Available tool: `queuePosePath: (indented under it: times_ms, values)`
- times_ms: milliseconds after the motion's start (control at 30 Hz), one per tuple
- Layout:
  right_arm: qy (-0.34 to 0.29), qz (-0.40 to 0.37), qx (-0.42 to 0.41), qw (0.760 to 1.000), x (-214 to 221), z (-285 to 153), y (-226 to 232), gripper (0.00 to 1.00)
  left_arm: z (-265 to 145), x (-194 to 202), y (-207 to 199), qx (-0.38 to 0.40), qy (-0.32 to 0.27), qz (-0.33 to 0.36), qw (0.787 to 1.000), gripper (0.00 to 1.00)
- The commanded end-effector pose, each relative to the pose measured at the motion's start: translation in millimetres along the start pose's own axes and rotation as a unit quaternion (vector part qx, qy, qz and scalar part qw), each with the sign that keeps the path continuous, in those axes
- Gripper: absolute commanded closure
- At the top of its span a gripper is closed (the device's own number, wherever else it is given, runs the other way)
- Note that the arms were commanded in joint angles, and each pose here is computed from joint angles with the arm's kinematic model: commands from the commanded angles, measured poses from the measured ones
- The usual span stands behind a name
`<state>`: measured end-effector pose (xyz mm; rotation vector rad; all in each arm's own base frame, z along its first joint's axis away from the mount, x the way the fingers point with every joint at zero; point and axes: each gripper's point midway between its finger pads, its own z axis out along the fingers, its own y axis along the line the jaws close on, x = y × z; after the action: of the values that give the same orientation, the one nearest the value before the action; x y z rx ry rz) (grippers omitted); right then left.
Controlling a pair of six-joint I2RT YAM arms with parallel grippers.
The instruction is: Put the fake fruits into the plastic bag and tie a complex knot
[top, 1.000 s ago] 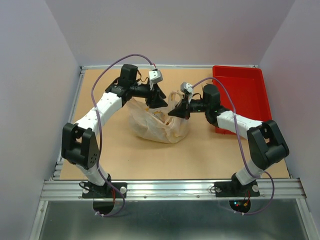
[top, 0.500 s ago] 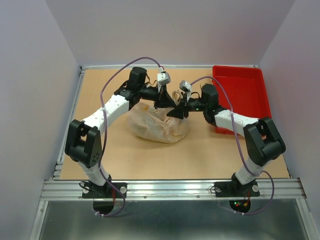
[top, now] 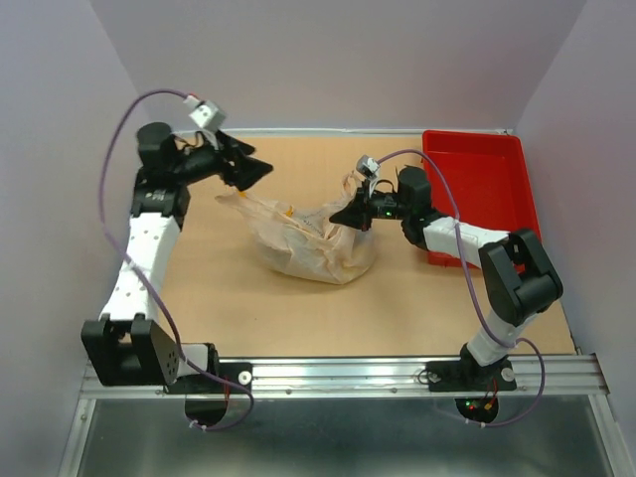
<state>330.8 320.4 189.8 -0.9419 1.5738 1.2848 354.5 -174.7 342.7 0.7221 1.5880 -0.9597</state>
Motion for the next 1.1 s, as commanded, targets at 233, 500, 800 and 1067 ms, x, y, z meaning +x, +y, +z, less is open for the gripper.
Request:
queuePosePath:
  times_ms: [233,500,800,1067]
  values:
    - [-0.002,-0.042,-0.013,0.999,-26,1,10,1.00,-117,65,1,-0.113,0.058,-0.038,0.991,0.12]
    - [0.036,-0.062,-0.038,0.997,-8,-1,16,1.00,-105,106,2,-0.112,0.063,-0.055,0.990,0.01]
    - [0.046,-0.068,-0.049,0.995,-2,-1,21,0.99,-60,132,11,-0.055,0.066,0.000,0.996,0.01]
    - [0.056,-0.088,-0.057,0.993,2,8,25,1.00,-22,118,21,-0.008,0.019,-0.023,1.000,0.01]
